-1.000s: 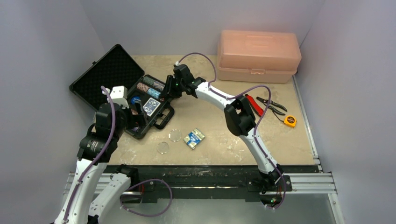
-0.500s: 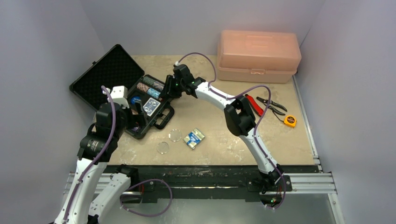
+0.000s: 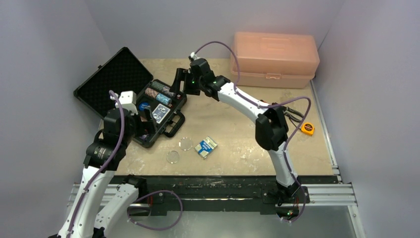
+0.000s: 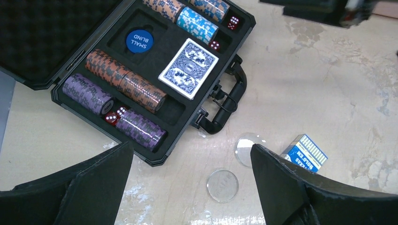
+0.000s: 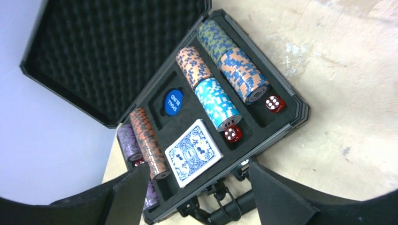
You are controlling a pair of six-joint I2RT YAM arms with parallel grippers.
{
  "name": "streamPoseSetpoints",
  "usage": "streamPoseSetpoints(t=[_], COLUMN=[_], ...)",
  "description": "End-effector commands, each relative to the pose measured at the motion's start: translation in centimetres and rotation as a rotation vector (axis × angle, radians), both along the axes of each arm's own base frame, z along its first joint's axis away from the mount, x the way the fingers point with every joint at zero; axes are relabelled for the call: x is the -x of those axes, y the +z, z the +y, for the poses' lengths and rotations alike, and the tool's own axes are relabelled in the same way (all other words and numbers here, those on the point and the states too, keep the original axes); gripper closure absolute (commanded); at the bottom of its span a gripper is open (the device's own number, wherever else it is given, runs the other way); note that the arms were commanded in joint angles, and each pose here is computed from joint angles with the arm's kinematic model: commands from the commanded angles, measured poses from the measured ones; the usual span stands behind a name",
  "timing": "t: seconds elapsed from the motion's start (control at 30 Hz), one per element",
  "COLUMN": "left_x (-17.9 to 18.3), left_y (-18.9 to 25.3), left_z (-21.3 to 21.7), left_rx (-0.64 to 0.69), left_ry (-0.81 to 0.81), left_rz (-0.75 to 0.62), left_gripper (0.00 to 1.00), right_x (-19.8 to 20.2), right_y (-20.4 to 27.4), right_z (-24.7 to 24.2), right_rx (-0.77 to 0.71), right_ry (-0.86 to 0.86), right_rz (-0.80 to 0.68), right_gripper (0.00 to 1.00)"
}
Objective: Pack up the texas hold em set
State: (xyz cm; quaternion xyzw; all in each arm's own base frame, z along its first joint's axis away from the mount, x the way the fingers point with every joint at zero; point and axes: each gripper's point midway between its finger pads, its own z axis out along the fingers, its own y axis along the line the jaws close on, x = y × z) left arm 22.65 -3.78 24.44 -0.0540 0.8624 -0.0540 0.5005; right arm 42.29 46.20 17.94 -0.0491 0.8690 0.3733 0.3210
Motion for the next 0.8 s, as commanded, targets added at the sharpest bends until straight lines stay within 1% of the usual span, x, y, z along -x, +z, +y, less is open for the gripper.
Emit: streamPoseSetpoints(t=[0.0,0.13,0.17,0.27,0.37,0.6,0.77], left_x=[-1.0,-1.6,-1.7,-1.9,-2.1,-2.3,-2.6], left_y=[0.1,-0.4,-0.5,-0.9,-1.4,-3.3,-4.8], left_z=[-0.3,-0.6,-0.5,-0.7,-1.1,-3.5,-5.9], left_rx=[-0.002,0.008,0.007,0.006,-0.002,0.018,0.054], left_ry=[-0.004,-0.009,-0.005,-0.007,-0.036,-0.169,-0.28], left_rz=[-0.021,-0.033,-0.033,-0.018,0.007,0.117,0.2], left_gripper=[0.04,0.03,0.03,0.02,0.02,0.02,0.02], right_x=[-0.1,0.1,0.1,-0.3,-0.8,-2.3,-2.7], right_y=[5.5,6.9,7.0,8.0,7.9,6.2,6.1], right_z=[-2.2,-4.5,-5.1,-7.8,-10.7,-18.2,-22.1], right_rx=[0.006,0.039,0.045,0.057,0.066,0.099,0.123], right_ry=[-0.039,-0.079,-0.084,-0.137,-0.178,-0.288,-0.359], right_rz=[-0.156,-0.207,-0.212,-0.24,-0.248,-0.223,-0.227], right_gripper=[0.15,0.03,0.01,0.01,0.01,0.01,0.01])
